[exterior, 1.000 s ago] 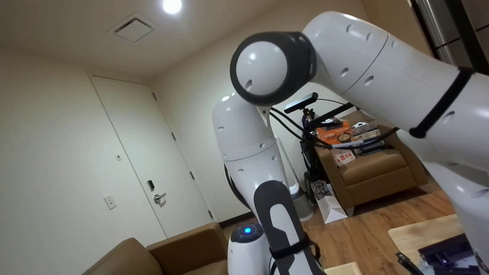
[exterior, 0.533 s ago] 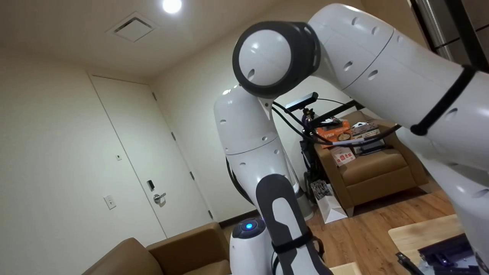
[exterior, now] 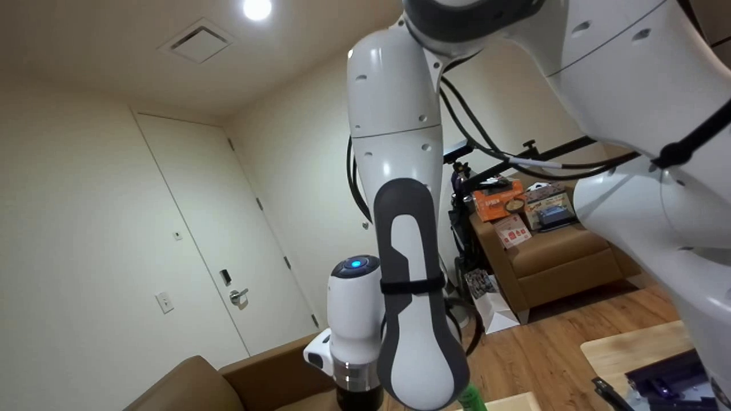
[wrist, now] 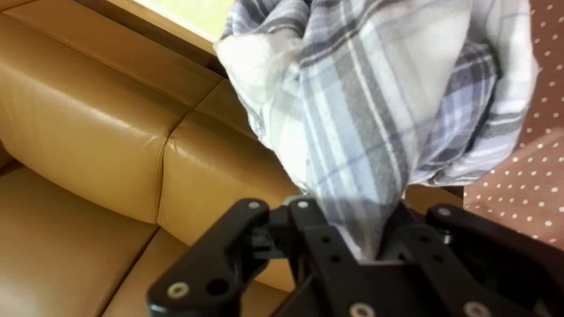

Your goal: Put the checked garment in the laundry basket

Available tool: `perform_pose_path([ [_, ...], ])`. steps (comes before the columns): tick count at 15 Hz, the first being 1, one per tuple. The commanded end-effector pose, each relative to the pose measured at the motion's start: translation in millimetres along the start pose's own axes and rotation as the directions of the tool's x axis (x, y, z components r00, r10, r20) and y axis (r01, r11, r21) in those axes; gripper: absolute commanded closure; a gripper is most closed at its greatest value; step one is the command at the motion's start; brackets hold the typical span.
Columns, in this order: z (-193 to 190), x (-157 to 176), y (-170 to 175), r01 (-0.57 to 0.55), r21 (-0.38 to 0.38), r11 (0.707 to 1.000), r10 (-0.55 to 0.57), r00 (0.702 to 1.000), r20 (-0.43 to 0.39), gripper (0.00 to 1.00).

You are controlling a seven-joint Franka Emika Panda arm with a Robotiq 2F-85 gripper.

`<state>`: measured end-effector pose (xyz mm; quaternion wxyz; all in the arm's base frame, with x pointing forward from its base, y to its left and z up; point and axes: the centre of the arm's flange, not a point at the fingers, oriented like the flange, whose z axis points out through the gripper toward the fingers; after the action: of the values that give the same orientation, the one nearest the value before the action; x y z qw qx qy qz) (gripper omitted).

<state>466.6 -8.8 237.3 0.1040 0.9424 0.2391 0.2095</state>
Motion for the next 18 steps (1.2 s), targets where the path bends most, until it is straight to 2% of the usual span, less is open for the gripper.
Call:
perform_pose_path([
  [1,0,0,-1,0.000,0.002,1.000,0.000,1.000,-0.001,0.87],
  [4,6,-3,-6,0.011,0.008,1.000,-0.011,1.000,0.015,0.87],
  [5,8,-3,-7,0.013,0.009,1.000,-0.013,1.000,0.019,0.95],
  [7,1,2,-14,-0.020,0.056,0.998,0.015,0.996,0.093,0.95],
  [11,-47,11,-35,-0.005,0.234,0.972,-0.043,0.979,0.201,0.95],
  [14,-94,28,-49,-0.041,0.292,0.956,-0.037,0.966,0.254,0.96],
  [16,-122,33,-53,-0.065,0.308,0.949,-0.015,0.967,0.252,0.96],
  [17,-125,32,-53,-0.070,0.312,0.947,-0.013,0.967,0.254,0.95],
  [18,-100,33,-57,-0.041,0.293,0.955,-0.038,0.966,0.257,0.87],
])
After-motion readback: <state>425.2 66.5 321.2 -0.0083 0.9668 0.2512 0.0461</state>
